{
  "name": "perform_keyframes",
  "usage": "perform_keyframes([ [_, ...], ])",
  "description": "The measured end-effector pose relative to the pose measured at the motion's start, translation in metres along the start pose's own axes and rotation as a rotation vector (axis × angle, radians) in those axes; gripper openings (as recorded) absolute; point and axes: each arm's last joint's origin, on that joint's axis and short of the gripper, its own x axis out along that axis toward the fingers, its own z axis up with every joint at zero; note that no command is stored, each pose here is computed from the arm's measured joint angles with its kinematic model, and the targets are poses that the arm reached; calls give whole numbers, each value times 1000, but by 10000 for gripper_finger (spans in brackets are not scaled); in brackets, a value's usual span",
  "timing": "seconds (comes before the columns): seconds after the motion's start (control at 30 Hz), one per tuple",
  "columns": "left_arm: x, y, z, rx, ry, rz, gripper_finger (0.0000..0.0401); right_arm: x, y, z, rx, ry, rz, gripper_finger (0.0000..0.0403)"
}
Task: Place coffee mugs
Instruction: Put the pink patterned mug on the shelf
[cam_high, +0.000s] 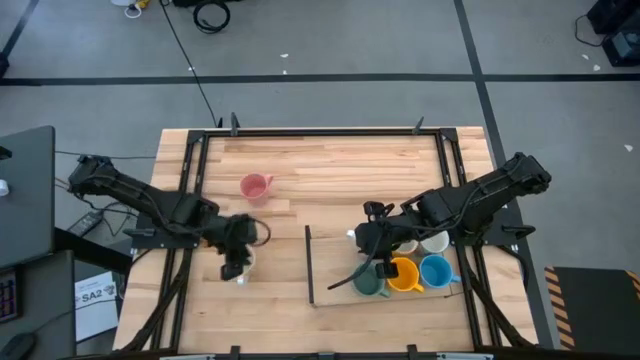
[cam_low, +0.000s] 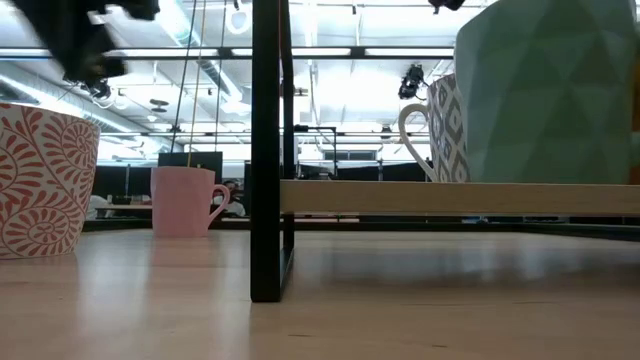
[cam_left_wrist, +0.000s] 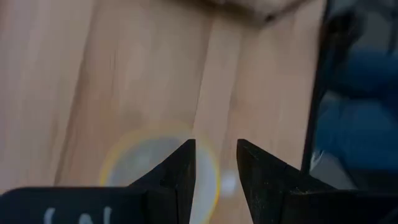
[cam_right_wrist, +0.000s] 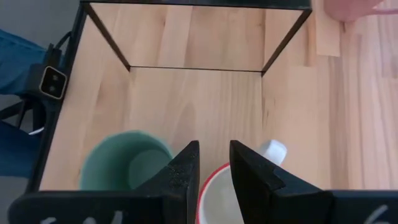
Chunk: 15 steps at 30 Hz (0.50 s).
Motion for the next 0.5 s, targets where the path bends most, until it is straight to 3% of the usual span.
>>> perform_keyframes([
  [0.1, 0, -3, -15, -84, 104, 42, 123, 0, 1, 1, 0, -6, 4, 93],
  [0.3, -1, -8, -32, -446, 220, 91, 123, 0, 0, 1, 1, -6, 4, 93],
  [0.5, -1, -10, -40, -748, 245, 161, 123, 0, 0, 1, 0, -6, 4, 93],
])
